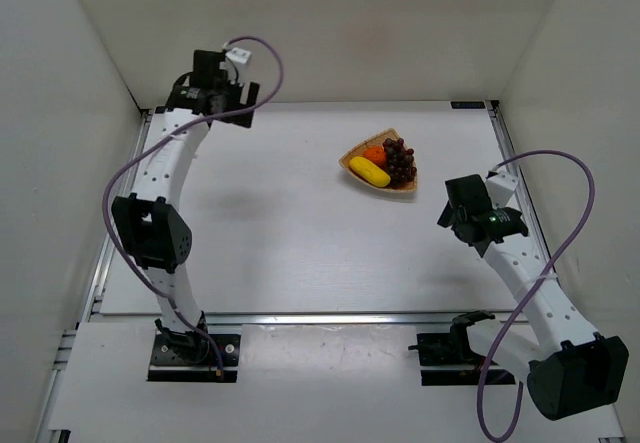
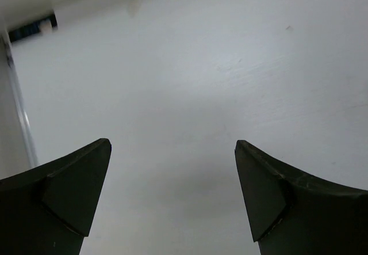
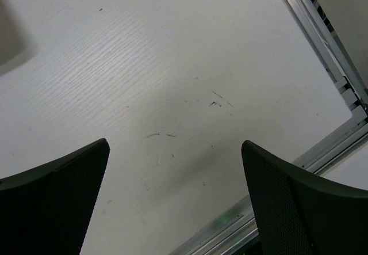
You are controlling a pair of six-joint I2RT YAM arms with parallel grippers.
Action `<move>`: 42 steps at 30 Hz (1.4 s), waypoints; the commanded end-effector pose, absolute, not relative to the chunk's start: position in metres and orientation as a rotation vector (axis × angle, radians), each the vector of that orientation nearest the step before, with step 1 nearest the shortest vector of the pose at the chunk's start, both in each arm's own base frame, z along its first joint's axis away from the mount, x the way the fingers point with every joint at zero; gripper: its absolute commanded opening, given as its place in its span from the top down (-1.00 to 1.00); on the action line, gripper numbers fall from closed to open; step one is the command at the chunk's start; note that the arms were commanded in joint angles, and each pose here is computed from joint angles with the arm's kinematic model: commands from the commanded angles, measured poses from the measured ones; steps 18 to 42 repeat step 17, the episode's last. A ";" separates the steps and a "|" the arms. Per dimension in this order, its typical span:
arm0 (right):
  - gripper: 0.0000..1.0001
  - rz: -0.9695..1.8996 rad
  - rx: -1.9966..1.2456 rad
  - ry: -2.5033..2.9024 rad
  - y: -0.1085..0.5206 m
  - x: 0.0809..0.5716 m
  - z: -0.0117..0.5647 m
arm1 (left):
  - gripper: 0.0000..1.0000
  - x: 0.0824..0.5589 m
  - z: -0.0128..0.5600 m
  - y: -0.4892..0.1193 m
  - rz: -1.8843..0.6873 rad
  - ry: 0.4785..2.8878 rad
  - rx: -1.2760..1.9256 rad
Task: Place and organize the fake fruits in the fruit bowl
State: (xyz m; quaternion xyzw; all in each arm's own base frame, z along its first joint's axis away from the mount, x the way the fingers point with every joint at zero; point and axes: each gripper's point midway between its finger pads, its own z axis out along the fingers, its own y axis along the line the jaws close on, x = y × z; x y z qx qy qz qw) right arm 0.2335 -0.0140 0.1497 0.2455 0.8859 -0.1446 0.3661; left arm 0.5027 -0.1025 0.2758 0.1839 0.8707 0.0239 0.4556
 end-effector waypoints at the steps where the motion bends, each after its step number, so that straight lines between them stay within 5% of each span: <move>1: -1.00 -0.317 0.667 2.262 -0.008 0.240 0.149 | -1.00 0.462 0.202 -0.066 -0.097 2.484 0.239; 12: -1.00 -0.300 0.679 2.290 -0.003 0.245 0.144 | -1.00 0.418 0.159 0.031 -0.110 2.604 -0.118; 42: -1.00 -0.296 0.676 2.303 -0.002 0.246 0.141 | -1.00 0.405 0.153 0.037 -0.198 2.611 -0.161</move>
